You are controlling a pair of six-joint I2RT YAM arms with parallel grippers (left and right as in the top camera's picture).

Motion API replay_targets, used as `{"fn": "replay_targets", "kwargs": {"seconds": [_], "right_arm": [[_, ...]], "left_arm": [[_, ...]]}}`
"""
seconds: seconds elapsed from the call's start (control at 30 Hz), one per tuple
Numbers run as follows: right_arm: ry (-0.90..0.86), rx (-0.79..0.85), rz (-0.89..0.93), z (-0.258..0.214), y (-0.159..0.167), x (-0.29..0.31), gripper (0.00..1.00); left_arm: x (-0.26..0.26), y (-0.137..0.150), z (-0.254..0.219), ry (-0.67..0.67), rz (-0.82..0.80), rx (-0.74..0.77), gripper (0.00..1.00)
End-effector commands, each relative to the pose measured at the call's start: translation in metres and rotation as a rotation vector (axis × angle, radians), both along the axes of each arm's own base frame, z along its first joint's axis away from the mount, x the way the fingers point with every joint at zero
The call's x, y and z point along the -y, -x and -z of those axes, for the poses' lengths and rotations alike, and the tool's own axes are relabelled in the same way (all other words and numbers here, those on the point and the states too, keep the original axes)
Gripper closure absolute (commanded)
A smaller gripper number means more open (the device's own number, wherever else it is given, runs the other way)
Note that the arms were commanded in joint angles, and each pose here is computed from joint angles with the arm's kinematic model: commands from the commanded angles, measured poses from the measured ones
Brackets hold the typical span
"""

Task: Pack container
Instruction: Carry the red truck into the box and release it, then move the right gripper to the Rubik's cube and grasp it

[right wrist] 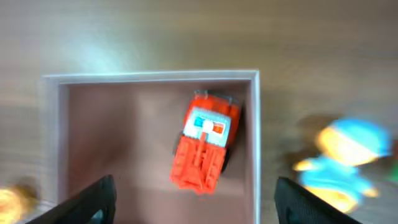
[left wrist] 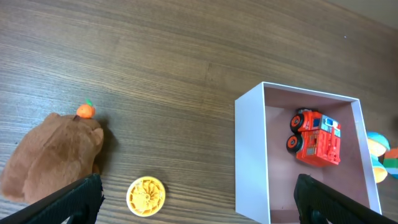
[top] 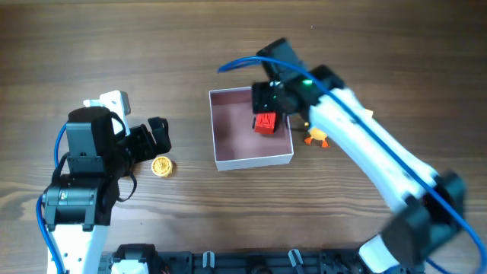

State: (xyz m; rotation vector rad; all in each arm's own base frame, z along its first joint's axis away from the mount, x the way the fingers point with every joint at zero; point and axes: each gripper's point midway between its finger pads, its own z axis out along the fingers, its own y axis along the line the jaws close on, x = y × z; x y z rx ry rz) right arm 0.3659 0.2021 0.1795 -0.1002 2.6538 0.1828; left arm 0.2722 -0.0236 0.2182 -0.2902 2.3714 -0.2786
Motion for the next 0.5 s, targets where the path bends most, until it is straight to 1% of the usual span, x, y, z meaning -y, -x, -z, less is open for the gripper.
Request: {"fn": "replay_targets", "kwargs": {"seconds": [0.0,0.03,0.07,0.1,0.17,0.27,0.3,0.4,0.47], "right_arm": [[-0.002,0.264,0.249,-0.107,0.004,0.072,0.12],[-0.014,0.28,0.337,-0.122,0.012,0.106,0.08],[-0.006,0.263,0.39,-0.123,0.016,0.129,0.06],[0.009,0.225,0.438,-0.117,0.019,0.151,0.04],[0.027,0.142,0.455,-0.096,0.02,0.173,0.03],[0.046,-0.031,0.57,-0.038,0.02,0.206,0.01],[0.049,-0.106,0.601,-0.009,0.02,0.216,0.01],[0.02,-0.273,0.585,0.058,0.017,0.219,0.0],[0.009,-0.368,0.573,0.095,0.018,0.218,0.0]], "left_arm": [[0.004,-0.002,-0.009,0.015,0.009,0.021,0.0],[0.004,-0.002,-0.009,0.015,0.009,0.02,0.0],[0.004,-0.002,-0.009,0.015,0.009,0.02,0.0],[0.004,-0.002,-0.009,0.015,0.009,0.021,0.0],[0.004,-0.002,-0.009,0.015,0.009,0.021,0.0],[0.004,-0.002,-0.009,0.015,0.009,0.02,0.0],[0.004,-0.002,-0.009,0.015,0.009,0.02,0.0],[0.004,-0.002,-0.009,0.015,0.009,0.02,0.0],[0.004,-0.002,-0.009,0.015,0.009,0.02,0.0]]}}
